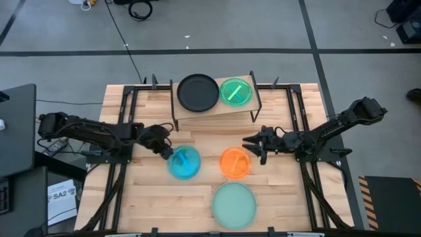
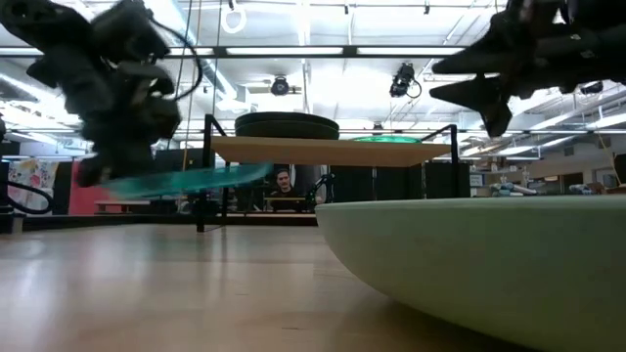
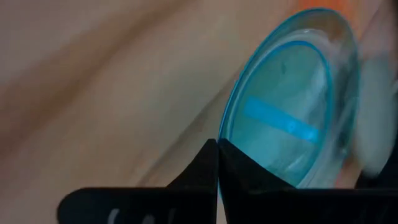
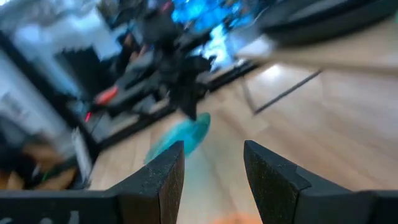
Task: Place and stack plates onto a shelf
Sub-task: Stack the light blue plate on top of the green plate on the shelf
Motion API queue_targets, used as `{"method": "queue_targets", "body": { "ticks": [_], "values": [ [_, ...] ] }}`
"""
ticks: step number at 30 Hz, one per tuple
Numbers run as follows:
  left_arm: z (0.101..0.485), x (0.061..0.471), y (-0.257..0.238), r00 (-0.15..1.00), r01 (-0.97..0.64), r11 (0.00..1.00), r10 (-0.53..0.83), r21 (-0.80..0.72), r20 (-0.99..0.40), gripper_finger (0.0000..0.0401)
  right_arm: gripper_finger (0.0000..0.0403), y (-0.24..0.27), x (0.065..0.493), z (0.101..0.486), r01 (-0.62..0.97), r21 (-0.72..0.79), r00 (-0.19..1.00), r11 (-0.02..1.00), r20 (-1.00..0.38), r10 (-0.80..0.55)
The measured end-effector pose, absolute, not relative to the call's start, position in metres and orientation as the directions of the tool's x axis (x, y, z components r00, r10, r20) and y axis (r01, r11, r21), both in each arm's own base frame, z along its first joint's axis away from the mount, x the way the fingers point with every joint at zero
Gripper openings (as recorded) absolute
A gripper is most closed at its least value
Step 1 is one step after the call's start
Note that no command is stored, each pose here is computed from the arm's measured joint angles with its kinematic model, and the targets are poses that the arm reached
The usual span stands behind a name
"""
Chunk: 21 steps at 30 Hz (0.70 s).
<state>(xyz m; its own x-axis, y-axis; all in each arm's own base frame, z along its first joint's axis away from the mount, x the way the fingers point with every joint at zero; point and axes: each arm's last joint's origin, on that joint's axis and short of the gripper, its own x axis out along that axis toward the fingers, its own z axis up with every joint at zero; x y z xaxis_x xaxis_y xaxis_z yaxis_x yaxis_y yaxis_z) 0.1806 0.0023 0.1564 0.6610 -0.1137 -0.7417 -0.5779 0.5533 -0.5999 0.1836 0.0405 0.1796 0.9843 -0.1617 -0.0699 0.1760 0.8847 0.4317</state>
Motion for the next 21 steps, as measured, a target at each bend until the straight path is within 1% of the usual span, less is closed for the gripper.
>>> {"method": "queue_targets", "body": {
  "ticks": [4,8,12,16,21],
  "values": [
    [0.168,0.192,-0.002,0.778,-0.537,0.533,0.013,-0.654,-0.629,0.0005,0.0172,0.036,0.184,0.185,0.215,0.496,0.971,0.841,-0.02,-0.236],
    [0.175,0.197,-0.005,0.826,-0.525,0.534,0.131,-0.663,-0.548,0.0005,0.0172,0.036,0.193,0.196,0.229,0.538,0.962,0.811,0.004,-0.274],
    [0.179,0.198,-0.007,0.832,-0.543,0.536,0.236,-0.647,-0.503,0.0005,0.0172,0.04,0.212,0.207,0.26,0.518,0.952,0.814,0.004,-0.307],
    [0.18,0.197,-0.008,0.812,-0.582,0.532,0.339,-0.615,-0.475,0.0005,0.0172,0.045,0.236,0.214,0.304,0.489,0.938,0.817,-0.003,-0.347],
    [0.182,0.196,-0.009,0.776,-0.63,0.543,0.473,-0.555,-0.418,0.0005,0.0172,0.051,0.265,0.216,0.395,0.393,0.907,0.83,-0.021,-0.421]
  ]
}}
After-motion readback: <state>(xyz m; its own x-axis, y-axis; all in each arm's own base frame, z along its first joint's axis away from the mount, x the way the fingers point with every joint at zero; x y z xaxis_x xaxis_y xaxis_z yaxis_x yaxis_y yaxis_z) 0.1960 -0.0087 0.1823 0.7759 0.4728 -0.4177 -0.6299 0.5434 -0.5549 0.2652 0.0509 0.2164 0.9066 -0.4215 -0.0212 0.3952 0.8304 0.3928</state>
